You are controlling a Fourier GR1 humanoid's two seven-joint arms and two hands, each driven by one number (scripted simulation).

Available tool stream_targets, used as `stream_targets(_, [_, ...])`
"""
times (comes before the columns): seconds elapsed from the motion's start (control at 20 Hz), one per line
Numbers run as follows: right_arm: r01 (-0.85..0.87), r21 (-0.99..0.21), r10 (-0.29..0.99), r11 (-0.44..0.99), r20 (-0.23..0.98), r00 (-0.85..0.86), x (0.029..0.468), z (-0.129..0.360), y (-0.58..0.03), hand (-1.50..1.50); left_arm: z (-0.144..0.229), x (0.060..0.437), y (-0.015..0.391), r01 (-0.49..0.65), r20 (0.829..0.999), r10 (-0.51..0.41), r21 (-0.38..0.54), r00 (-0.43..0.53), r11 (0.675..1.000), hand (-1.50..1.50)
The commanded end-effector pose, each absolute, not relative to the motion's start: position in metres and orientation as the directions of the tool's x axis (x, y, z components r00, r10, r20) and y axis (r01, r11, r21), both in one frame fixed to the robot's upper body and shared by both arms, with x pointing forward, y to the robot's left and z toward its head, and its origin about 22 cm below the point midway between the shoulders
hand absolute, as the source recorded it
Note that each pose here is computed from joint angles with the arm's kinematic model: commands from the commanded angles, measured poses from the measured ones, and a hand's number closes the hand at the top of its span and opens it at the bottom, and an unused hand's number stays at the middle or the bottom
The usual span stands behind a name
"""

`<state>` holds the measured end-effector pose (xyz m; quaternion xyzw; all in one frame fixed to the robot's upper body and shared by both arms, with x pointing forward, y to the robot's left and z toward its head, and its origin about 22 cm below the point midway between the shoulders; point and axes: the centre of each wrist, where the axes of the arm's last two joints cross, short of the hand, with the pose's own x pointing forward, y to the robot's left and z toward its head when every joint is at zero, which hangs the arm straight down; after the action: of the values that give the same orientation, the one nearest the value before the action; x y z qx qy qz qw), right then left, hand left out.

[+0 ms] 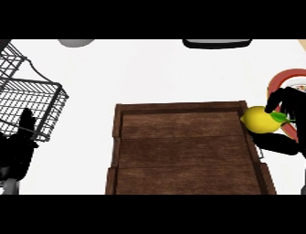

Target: Pick the lemon from the tray and place it in the plate

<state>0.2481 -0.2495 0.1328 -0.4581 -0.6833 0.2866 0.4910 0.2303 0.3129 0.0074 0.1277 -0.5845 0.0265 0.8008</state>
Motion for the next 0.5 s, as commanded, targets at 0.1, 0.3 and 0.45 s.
stream_targets(0.1, [0.443, -0.783, 0.861, 0.437, 0.506, 0.045, 0.241, 0.128, -0.296, 1.5, 0.026, 0.255, 0.303, -0.061, 0.971, -0.155, 0.168, 0.182, 0.984, 0.0])
stream_targets(0.3, [0.461, -0.756, 0.823, 0.464, 0.561, 0.093, 0.248, 0.13, -0.343, 1.5, 0.033, 0.267, 0.291, -0.077, 0.975, -0.148, 0.162, 0.163, 0.984, 0.0])
stream_targets(0.45, [0.474, -0.764, 0.82, 0.438, 0.556, 0.139, 0.26, 0.126, -0.375, 1.5, 0.029, 0.271, 0.29, -0.074, 0.971, -0.171, 0.185, 0.17, 0.98, 0.0])
